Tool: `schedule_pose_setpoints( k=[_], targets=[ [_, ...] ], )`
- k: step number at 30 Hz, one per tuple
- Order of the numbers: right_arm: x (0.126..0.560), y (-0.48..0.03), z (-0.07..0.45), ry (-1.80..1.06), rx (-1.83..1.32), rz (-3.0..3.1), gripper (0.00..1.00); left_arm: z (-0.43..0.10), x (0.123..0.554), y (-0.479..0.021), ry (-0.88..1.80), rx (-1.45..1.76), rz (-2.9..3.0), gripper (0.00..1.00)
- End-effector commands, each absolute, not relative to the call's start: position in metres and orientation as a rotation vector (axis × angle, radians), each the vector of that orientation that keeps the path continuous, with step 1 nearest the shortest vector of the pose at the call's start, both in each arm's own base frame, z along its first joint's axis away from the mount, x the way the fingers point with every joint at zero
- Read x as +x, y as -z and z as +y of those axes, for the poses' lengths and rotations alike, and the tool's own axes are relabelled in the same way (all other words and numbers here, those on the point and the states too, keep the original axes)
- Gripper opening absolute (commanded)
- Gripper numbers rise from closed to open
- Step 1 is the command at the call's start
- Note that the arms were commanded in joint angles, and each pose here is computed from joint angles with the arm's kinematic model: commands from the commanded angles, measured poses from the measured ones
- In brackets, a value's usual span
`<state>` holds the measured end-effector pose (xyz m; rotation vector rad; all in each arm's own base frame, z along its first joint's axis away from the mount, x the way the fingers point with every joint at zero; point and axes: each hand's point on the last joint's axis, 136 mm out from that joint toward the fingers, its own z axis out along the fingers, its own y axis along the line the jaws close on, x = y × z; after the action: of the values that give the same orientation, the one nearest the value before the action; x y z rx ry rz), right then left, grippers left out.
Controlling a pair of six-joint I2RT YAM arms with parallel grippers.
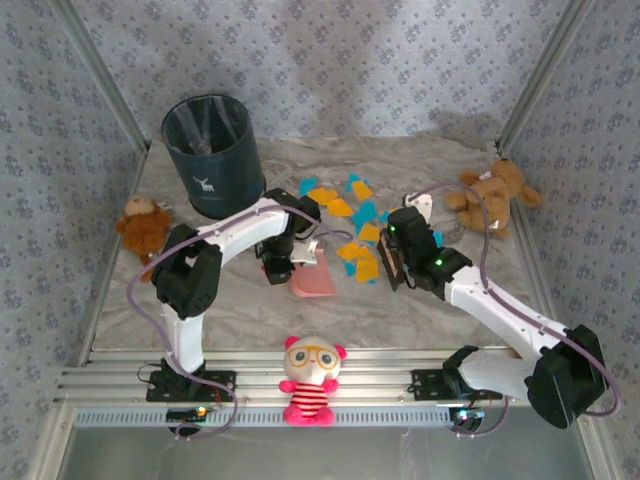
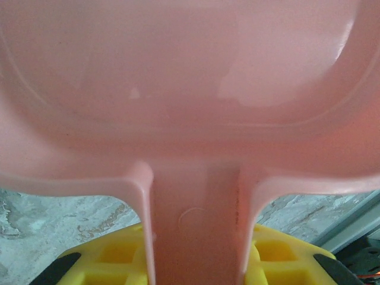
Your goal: Sweep away the paper scraps from the table
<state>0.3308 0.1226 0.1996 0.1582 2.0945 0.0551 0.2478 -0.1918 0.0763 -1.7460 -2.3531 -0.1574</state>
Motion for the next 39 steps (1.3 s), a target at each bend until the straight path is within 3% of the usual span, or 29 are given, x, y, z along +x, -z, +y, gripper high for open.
schedule_pose_setpoints(
  k=[1, 39],
  targets=[
    [0.334, -0.201, 0.129, -0.078, 0.194, 2.083, 0.00, -0.194, 0.244, -0.080, 0.138, -1.759, -2.299, 0.00],
    [0.343, -0.206, 0.194, -0.402, 0.142, 2.105, 0.00, -0.215, 0.254, -0.068, 0.066, -1.724, -2.332, 0.00]
  ],
)
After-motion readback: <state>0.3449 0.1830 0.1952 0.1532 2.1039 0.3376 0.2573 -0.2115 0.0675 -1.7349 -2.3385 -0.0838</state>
